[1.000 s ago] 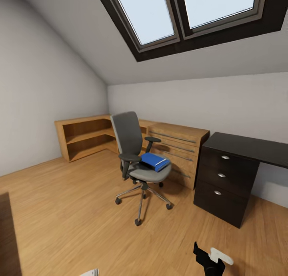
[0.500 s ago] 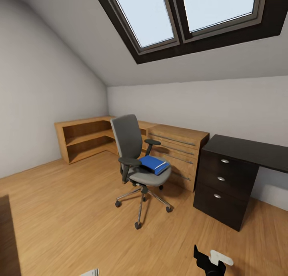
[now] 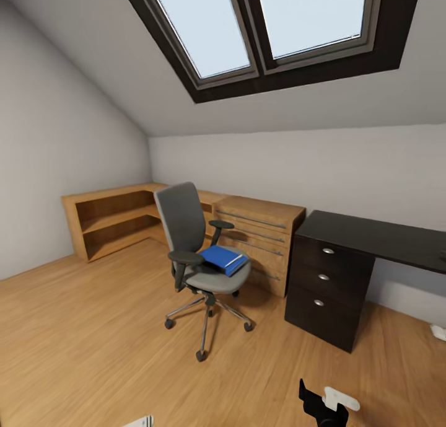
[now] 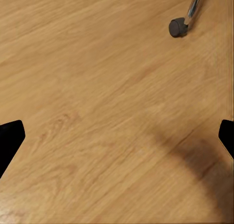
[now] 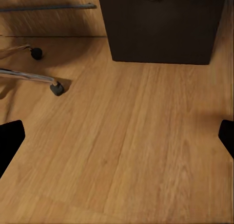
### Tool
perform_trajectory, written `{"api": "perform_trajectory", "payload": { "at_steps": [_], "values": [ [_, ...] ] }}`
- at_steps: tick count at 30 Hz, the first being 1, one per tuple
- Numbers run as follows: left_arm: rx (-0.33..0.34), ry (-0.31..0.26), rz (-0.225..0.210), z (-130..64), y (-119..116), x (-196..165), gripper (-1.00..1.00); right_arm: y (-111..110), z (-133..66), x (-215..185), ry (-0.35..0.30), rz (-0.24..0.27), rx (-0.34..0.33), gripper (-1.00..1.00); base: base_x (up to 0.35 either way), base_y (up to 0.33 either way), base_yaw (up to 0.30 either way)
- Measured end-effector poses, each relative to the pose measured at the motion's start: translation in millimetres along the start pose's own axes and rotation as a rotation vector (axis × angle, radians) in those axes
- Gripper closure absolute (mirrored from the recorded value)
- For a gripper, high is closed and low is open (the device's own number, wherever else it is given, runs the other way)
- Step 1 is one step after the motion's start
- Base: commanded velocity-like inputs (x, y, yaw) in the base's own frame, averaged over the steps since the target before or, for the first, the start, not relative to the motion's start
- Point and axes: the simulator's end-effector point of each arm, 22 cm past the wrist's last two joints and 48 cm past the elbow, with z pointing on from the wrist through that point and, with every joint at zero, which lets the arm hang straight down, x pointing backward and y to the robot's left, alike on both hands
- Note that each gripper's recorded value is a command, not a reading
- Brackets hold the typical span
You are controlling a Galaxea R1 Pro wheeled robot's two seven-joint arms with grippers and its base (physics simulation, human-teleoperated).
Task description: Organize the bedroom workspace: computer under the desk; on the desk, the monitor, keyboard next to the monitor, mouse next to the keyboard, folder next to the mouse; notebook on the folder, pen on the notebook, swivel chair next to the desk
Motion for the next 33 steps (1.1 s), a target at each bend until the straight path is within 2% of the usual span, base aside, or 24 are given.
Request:
{"api": "perform_trajectory", "payload": {
  "at_steps": [23,33],
  "values": [
    [-0.002,0.002,0.001,-26.8,-7.3,-38.0,-1.00,12.2,-13.5,-43.4,0.003,-0.002,-0.004,-1.00,0.000,0.000,-0.261],
    [-0.004,0.008,0.000,-37.9,-9.5,-50.8,-1.00,15.5,-19.3,-58.2,0.010,-0.004,-0.002,-1.00,0.000,0.000,-0.143]
  ]
}}
